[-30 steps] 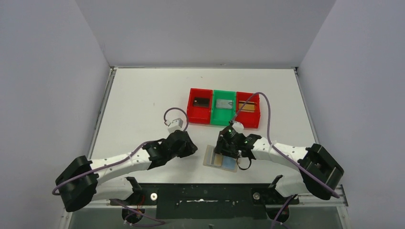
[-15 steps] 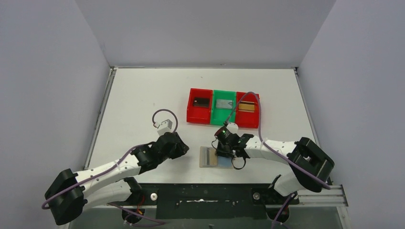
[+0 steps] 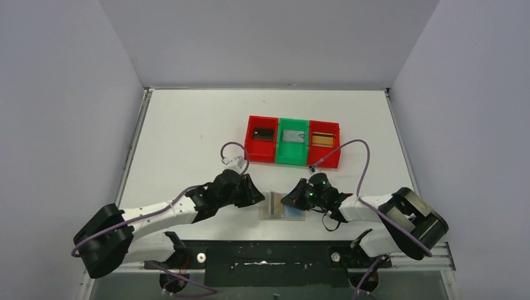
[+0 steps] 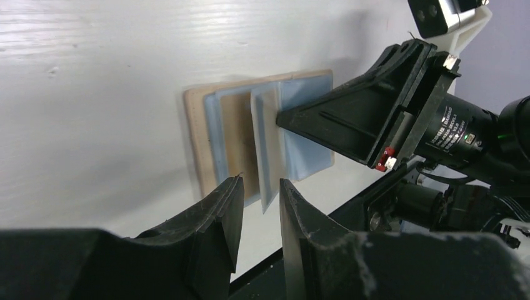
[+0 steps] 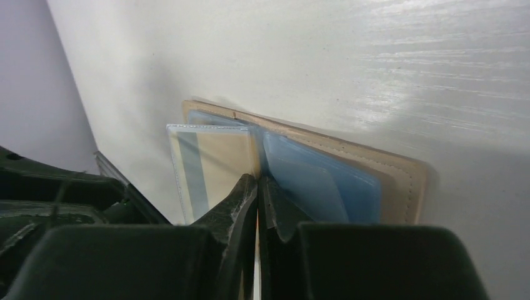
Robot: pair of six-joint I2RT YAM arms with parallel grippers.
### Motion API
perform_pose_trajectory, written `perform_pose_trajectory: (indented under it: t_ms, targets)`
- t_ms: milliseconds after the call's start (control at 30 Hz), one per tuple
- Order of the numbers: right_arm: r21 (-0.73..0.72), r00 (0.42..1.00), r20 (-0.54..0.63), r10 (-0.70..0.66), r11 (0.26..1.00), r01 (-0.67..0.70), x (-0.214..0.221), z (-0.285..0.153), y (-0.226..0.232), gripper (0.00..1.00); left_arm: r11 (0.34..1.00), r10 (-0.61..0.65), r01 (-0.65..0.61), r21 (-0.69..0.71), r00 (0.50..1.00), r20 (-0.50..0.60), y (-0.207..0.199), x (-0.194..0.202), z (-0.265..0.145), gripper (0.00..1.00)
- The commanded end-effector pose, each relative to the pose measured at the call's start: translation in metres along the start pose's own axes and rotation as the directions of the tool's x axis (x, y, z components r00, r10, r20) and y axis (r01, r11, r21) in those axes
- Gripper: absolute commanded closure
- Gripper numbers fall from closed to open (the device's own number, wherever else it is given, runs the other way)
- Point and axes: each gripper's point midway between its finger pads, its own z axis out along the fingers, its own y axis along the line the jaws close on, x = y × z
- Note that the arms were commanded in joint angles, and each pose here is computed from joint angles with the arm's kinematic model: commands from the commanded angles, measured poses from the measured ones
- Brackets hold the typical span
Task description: Take the credit cards out of the card holder
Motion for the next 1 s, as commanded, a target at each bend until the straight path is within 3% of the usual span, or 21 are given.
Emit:
perform_pose_trajectory:
  t_ms: [0,533,967]
  targets:
    - [-0.046,0.998,-0.005,0.056,0.997,-0.056,0.005,0.002,-0.010,1.00,0.979,0.059,-0.049,0.196,0.997,-0.047,-0.052,0.000,0.009,0.73]
    - [-0.034,0.996,0.002,0.090,0.995,-0.090,0.004,0.002,-0.020,1.00,0.981,0.008,0.030,0.191,0.981,-0.193,-0.054,0.035,0.044,0.71]
    - [-0.018,0.991,0.011,0.134,0.991,-0.133,0.005,0.000,-0.030,1.00,0.997,-0.004,0.008,0.071,0.998,-0.062,-0.038,0.010,0.029,0.67]
